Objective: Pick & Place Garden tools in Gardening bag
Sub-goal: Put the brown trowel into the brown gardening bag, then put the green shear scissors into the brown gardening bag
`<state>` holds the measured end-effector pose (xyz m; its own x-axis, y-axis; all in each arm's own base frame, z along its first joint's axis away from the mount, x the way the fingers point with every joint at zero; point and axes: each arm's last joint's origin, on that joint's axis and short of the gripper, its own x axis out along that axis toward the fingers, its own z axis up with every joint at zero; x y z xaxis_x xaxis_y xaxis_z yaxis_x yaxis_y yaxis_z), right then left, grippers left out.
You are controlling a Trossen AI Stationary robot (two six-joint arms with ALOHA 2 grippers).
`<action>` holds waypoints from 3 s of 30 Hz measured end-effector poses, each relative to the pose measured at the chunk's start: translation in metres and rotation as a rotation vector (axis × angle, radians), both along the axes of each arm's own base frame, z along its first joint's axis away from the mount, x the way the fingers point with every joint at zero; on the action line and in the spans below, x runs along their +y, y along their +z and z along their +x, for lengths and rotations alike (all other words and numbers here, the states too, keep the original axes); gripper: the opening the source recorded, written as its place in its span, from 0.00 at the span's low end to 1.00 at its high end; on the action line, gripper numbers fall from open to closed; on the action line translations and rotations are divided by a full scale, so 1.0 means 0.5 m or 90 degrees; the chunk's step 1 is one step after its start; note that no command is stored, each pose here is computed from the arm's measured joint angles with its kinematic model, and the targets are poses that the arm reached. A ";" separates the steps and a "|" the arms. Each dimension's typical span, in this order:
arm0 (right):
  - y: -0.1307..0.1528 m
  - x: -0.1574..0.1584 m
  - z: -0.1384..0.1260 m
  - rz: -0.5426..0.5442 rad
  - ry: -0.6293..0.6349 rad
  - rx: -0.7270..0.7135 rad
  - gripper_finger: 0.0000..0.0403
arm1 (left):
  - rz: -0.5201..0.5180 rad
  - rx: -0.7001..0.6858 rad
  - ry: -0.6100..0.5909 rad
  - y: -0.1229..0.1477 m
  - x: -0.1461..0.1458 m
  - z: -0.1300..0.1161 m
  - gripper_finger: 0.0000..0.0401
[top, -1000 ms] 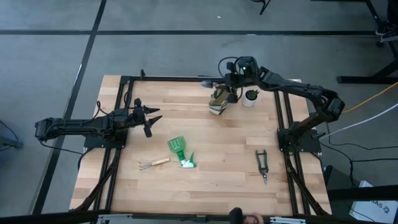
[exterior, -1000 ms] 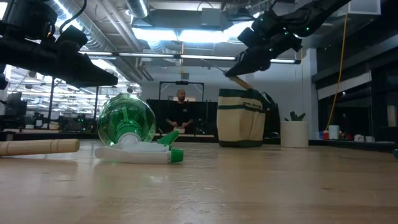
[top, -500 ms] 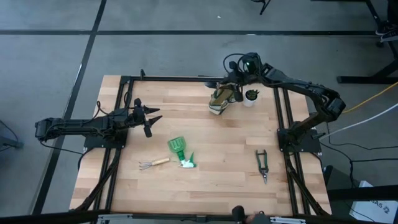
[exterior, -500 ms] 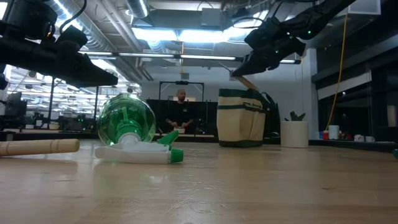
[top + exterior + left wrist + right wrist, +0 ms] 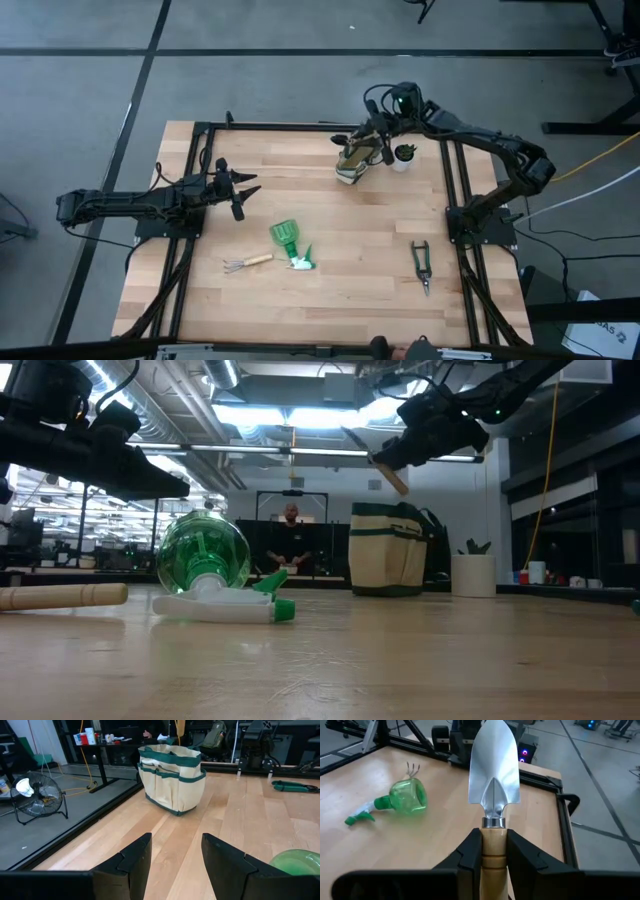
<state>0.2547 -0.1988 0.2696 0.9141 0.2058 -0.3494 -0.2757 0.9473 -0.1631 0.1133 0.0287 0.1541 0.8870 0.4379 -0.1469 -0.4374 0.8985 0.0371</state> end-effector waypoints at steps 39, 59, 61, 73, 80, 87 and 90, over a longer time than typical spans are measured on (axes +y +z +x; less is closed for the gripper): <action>-0.078 -0.080 -0.017 0.152 -0.083 0.056 0.34 | 0.000 0.000 0.000 0.000 0.000 0.000 0.42; 0.038 -0.013 -0.029 0.224 -0.084 -0.004 0.42 | 0.000 0.000 0.000 0.000 0.000 0.000 0.42; 0.057 0.006 -0.032 0.236 -0.077 -0.007 0.42 | 0.000 0.000 0.000 0.000 0.000 0.000 0.42; 0.068 0.134 -0.037 0.351 -0.007 0.143 0.42 | 0.000 0.000 0.000 0.000 0.000 0.000 0.42; 0.046 0.205 -0.027 0.417 0.039 0.272 0.42 | 0.000 0.000 0.000 0.000 0.000 0.000 0.42; 0.037 0.265 -0.019 0.472 0.066 0.370 0.42 | 0.000 0.000 0.000 0.000 0.000 0.000 0.42; 0.035 0.285 -0.018 0.496 0.068 0.405 0.41 | 0.000 0.000 0.000 0.000 0.000 0.000 0.42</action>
<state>0.2459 -0.0564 0.2869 0.5683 0.6540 -0.4993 -0.1853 0.6930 0.6967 0.1133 0.0287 0.1540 0.8869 0.4379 -0.1472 -0.4374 0.8985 0.0372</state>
